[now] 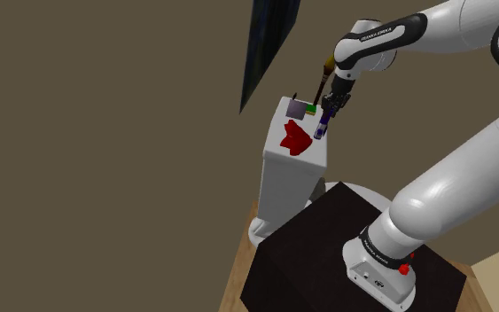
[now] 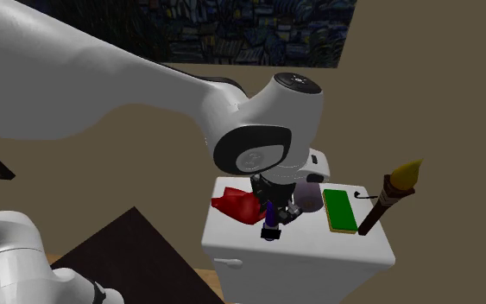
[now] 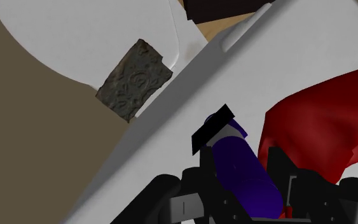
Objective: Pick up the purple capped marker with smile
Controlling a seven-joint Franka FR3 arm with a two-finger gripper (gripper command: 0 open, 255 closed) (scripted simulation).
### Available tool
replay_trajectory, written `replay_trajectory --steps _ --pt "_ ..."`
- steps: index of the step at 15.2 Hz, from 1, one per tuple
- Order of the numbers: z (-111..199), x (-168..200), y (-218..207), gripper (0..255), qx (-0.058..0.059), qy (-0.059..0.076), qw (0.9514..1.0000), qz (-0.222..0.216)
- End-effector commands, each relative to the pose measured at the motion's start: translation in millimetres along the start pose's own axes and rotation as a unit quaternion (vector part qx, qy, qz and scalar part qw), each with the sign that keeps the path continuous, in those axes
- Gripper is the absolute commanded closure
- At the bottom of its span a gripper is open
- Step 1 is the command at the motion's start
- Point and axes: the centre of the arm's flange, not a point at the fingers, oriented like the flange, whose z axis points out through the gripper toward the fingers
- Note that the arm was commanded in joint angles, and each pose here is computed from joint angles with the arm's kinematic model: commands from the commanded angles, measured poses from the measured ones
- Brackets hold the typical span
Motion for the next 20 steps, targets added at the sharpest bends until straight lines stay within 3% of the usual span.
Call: replay_trajectory --steps 1,7,20 --pt "0.6 0.0 -0.1 255 0.000 0.000 1.0000 0.000" --pt "1.2 -0.8 0.1 255 0.000 0.000 1.0000 0.000" --pt "-67.4 -2.0 -1.1 255 0.000 0.000 1.0000 0.000"
